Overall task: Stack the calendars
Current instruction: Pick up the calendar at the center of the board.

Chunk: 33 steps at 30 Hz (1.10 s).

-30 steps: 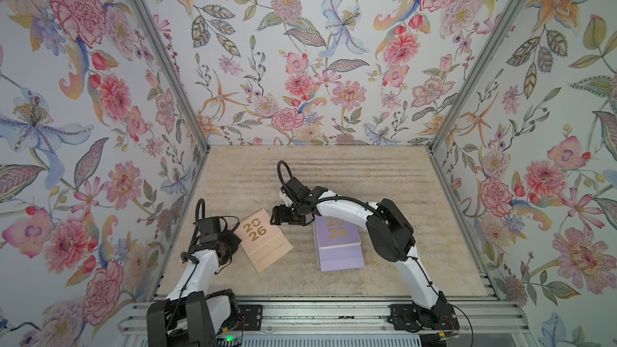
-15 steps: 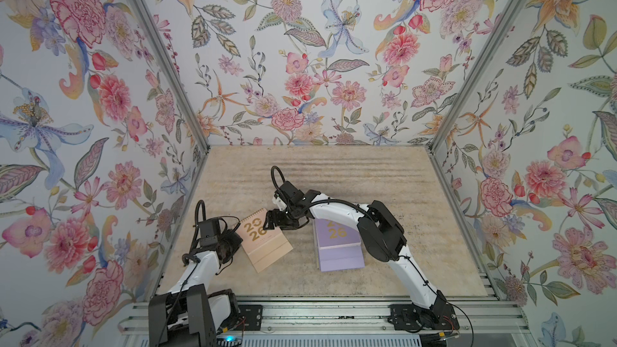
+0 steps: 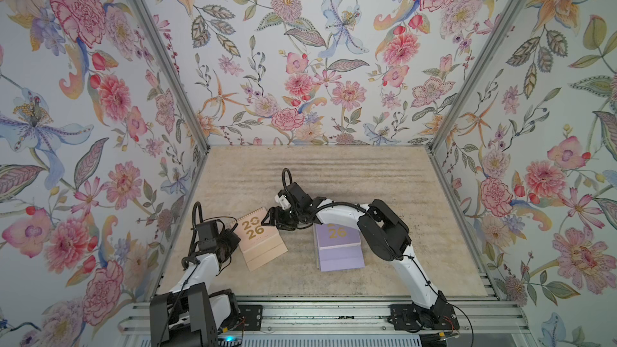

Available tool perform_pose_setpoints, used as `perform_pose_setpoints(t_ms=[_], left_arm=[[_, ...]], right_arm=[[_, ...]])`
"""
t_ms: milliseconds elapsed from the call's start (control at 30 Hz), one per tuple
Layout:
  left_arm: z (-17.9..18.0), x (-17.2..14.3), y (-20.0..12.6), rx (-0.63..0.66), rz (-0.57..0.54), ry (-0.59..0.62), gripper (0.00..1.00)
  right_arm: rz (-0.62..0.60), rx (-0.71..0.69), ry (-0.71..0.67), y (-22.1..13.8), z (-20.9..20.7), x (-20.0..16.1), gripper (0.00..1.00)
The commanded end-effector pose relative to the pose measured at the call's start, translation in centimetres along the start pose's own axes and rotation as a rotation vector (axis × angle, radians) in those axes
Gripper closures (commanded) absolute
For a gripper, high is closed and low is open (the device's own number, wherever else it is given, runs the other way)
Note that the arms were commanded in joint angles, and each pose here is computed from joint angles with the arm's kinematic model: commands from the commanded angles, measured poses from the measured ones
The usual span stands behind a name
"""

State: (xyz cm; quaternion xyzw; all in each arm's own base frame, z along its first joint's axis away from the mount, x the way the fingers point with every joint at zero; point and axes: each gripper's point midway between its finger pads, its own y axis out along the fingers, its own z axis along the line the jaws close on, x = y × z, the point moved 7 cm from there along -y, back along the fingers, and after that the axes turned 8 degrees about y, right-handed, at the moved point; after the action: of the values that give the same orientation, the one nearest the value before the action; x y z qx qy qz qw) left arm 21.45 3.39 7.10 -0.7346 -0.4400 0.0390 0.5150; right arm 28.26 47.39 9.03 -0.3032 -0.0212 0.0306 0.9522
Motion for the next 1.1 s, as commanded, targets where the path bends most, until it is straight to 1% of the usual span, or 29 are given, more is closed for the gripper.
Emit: perform_pose_setpoints(t_ms=[0,167,333,467,667,767,900,1067], left_arm=[[1.0,-4.1,0.5,-0.008,0.210,-0.011,1.00],[0.7,-3.9,0.7,-0.023,0.213,-0.011,1.00],[0.4,-3.5,0.8,-0.034,0.214,-0.012,1.00],[0.2,-3.2,1.0,-0.047,0.212,-0.019,1.00],[0.0,-2.6,1.2,-0.063,0.207,-0.029,1.00],[-0.1,-2.2,1.4,-0.065,0.206,-0.031,1.00],[0.0,-1.9,1.4,-0.069,0.204,-0.036,1.00],[-0.1,-1.7,1.4,-0.079,0.200,-0.039,1.00]], right_arm=[[0.112,0.159,-0.028,2.3,2.1,-3.3,0.27],[0.105,0.216,-0.043,2.1,3.2,-3.1,0.35],[0.109,0.266,-0.041,2.2,3.6,-2.9,0.46],[0.119,0.295,-0.050,2.3,4.2,-3.0,0.50],[0.125,0.400,-0.053,1.7,5.6,-2.9,0.59],[0.122,0.413,-0.043,1.5,5.9,-2.6,0.66],[0.122,0.448,-0.025,1.4,6.2,-2.5,0.68],[0.116,0.424,-0.018,1.5,5.8,-2.4,0.68]])
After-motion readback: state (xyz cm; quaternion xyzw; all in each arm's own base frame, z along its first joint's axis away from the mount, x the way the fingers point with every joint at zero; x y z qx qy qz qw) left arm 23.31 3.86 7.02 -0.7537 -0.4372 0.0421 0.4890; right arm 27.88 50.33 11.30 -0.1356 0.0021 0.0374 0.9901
